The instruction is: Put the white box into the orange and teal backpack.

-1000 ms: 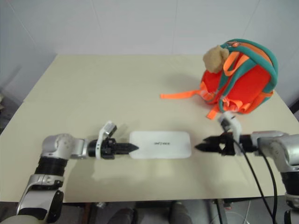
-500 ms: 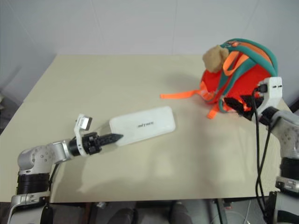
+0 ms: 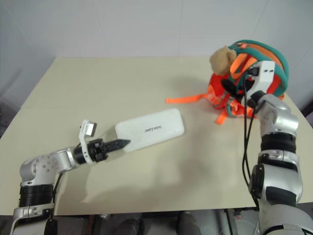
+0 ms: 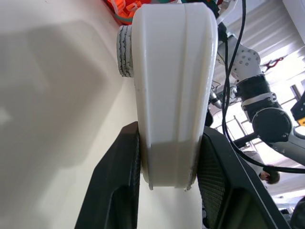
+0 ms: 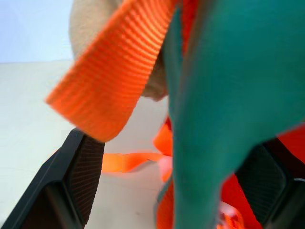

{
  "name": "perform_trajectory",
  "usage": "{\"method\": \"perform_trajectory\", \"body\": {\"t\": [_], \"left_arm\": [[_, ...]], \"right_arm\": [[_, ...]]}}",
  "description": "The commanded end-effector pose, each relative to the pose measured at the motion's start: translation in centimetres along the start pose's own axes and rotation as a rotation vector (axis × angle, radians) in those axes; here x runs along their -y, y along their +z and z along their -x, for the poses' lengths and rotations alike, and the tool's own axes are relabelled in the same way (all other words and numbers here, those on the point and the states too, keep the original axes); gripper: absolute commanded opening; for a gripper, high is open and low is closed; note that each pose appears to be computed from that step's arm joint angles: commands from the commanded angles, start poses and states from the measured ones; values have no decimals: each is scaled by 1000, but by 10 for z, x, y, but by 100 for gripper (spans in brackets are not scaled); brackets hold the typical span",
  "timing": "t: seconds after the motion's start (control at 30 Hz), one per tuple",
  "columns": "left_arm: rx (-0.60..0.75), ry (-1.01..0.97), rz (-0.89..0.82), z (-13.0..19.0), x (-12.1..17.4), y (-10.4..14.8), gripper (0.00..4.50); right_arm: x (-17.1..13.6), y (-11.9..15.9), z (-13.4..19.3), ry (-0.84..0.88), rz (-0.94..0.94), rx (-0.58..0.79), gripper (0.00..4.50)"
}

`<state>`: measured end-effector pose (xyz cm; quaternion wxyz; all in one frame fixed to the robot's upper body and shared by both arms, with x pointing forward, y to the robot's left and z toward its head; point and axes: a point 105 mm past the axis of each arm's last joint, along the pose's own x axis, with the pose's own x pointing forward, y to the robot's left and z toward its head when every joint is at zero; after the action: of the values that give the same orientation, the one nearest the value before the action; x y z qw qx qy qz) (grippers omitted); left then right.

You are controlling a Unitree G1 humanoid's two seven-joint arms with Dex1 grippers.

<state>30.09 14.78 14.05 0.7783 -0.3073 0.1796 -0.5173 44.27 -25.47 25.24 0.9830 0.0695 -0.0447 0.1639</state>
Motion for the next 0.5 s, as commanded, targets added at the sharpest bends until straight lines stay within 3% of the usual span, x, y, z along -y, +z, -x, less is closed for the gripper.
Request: {"method": "perform_trajectory", "body": {"t": [0.03, 0.3, 0.4, 0.5], "left_arm": [[45, -32, -51, 3, 9, 9, 129], [69, 5, -97, 17, 4, 13, 129], [81, 31, -110, 25, 0, 15, 129], [105, 63, -129, 34, -5, 18, 129]], "right_arm": [[1, 13, -7, -5, 1, 66, 410], [-8, 20, -15, 54, -2, 97, 159], [-26, 26, -16, 170, -26, 99, 70], [-56, 33, -13, 372, -90, 57, 55]]}}
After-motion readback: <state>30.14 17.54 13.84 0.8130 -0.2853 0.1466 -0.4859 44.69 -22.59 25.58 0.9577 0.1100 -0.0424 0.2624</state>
